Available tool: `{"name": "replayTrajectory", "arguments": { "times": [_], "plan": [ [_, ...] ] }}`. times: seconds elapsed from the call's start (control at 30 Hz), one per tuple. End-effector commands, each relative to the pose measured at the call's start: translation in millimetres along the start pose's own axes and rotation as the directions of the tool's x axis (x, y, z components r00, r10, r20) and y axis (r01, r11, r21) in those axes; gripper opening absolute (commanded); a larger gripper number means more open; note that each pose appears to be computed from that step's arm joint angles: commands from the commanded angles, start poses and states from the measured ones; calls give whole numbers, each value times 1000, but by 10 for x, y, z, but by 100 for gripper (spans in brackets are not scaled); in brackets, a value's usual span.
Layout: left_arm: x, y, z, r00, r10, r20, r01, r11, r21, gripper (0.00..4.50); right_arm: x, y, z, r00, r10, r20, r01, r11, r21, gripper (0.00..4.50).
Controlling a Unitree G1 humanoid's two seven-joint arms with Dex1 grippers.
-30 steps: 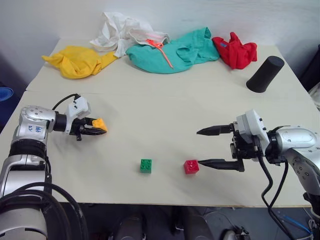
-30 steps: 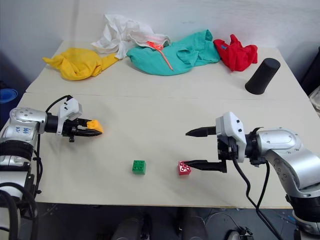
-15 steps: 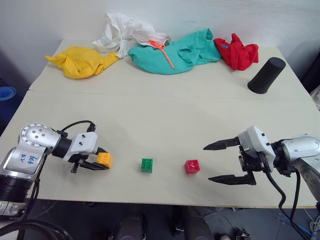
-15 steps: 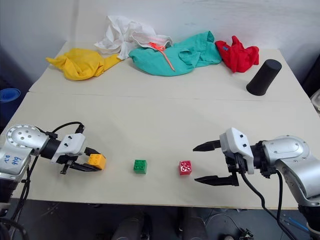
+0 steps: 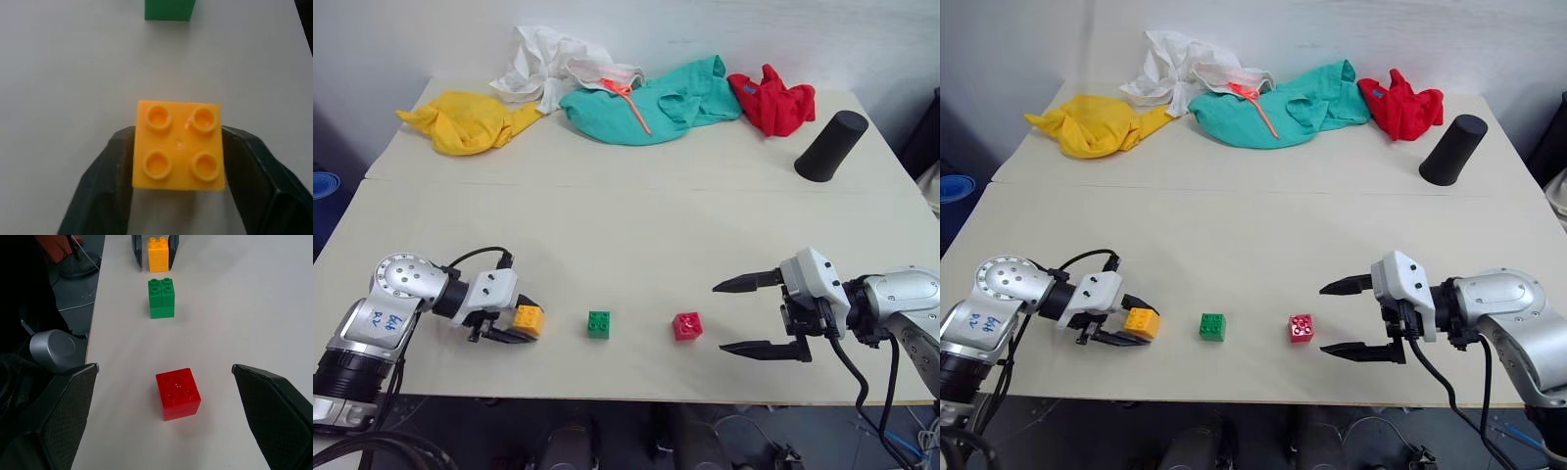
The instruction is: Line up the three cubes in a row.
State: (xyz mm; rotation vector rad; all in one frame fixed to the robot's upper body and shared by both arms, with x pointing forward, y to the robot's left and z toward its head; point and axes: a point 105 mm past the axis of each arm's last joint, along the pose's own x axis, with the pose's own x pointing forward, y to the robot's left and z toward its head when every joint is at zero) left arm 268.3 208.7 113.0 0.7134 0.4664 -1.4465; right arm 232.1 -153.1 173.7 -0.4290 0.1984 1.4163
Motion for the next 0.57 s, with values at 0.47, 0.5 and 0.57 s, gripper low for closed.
{"name": "replayTrajectory", "arguments": {
  "times": [0.47,0.5,0.57],
  "plan": [
    [-1207,-333,108,985,145,-93,-156,980,-125,446,-784,-171,-346,985,-41,-169,51,997,58,450],
    [-1235,-372,154,987,143,-77,-153,977,-147,446,-792,-190,-357,985,-45,-166,56,996,63,450],
    [-1218,-389,195,986,158,-56,-165,975,-147,446,-761,-209,-362,988,-45,-147,56,996,69,450]
  ]
}}
